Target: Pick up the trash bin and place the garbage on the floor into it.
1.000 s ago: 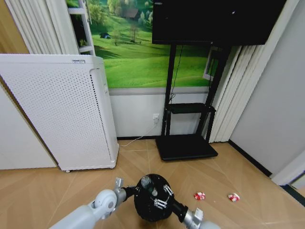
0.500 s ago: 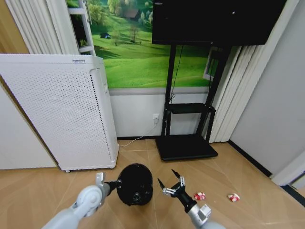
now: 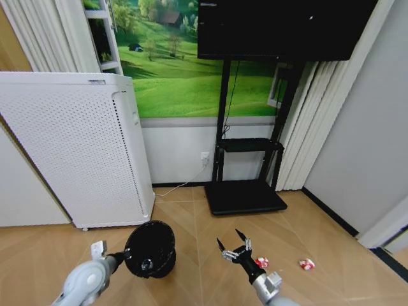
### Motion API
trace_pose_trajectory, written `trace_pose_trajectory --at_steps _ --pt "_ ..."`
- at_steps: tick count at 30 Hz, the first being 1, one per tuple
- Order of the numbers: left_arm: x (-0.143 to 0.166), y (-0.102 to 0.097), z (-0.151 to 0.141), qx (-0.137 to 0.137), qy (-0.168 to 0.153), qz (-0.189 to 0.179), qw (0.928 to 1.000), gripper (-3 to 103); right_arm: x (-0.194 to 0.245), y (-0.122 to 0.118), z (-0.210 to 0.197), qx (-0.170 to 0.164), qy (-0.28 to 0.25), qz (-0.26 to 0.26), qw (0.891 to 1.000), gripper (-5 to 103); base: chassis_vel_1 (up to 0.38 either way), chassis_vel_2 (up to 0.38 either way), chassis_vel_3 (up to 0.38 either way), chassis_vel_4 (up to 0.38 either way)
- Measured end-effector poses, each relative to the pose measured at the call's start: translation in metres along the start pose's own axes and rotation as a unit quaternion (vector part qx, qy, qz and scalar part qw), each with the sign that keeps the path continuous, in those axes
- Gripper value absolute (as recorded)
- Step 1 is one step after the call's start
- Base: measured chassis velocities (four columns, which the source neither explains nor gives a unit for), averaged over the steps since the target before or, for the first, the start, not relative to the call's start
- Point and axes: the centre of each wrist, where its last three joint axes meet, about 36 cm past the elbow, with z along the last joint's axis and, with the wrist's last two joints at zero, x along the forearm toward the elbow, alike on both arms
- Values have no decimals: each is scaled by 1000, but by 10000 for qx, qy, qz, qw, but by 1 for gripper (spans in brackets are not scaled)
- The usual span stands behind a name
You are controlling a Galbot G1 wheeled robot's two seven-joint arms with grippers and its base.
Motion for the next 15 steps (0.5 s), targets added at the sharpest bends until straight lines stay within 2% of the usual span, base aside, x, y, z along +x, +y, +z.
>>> trace_pose_trajectory --at_steps 3,8,15 --pt "6 15 4 194 -73 -88 9997 2 0 -9 15 187 242 156 9994 100 -213 -206 210 225" --pt "12 29 9 343 -112 -192 9992 2 -2 -16 27 236 438 372 9981 100 -136 -139 149 150" --pt "17 42 12 444 -139 -327 9984 2 -8 -21 36 217 579 535 9967 100 32 20 -17 -7"
